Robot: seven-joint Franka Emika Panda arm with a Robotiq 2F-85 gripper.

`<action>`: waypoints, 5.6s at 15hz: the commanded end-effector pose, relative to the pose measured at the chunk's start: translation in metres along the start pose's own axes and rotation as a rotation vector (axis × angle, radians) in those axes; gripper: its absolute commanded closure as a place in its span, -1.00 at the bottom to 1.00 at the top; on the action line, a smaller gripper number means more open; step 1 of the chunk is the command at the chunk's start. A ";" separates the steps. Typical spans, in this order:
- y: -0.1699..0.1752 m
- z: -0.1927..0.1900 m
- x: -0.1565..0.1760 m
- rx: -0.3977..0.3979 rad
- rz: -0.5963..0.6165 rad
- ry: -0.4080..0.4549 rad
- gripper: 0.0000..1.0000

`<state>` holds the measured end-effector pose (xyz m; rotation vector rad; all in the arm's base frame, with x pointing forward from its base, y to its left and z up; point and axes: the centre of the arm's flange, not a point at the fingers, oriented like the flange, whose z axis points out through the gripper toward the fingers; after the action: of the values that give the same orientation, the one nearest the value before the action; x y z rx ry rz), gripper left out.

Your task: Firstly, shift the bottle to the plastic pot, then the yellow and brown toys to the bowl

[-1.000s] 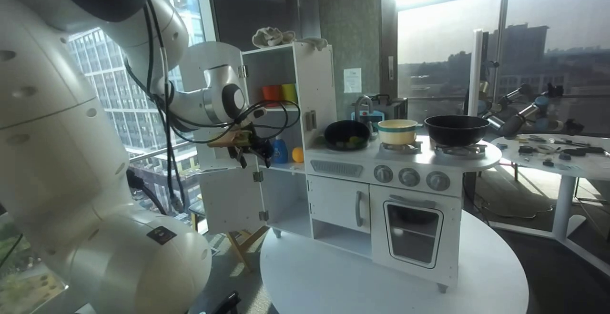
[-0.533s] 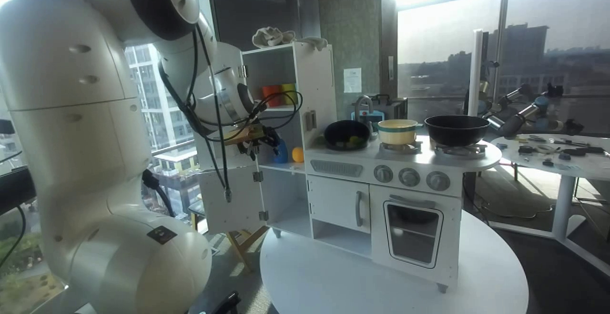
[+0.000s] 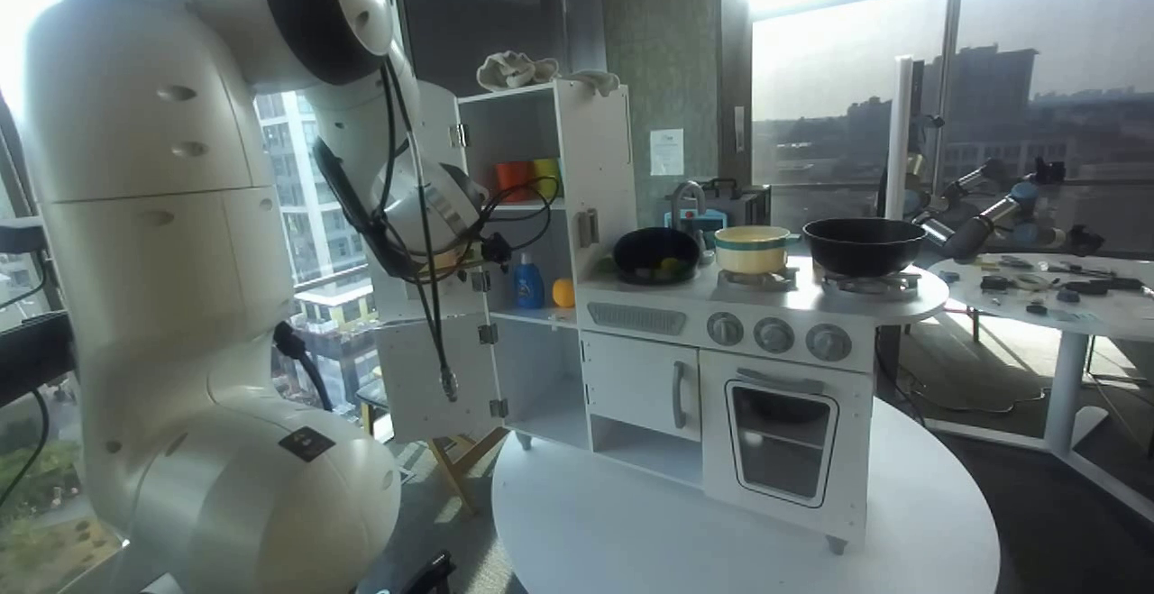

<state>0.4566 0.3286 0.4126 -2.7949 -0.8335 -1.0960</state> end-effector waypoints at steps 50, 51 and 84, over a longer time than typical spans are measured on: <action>0.042 0.129 0.026 -0.063 -0.070 0.211 -0.45; 0.041 0.128 0.026 -0.064 -0.071 0.213 -0.32; 0.034 -0.137 -0.062 -0.375 0.634 0.078 0.23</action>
<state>0.3825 0.2641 0.4377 -2.9461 0.1409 -1.1917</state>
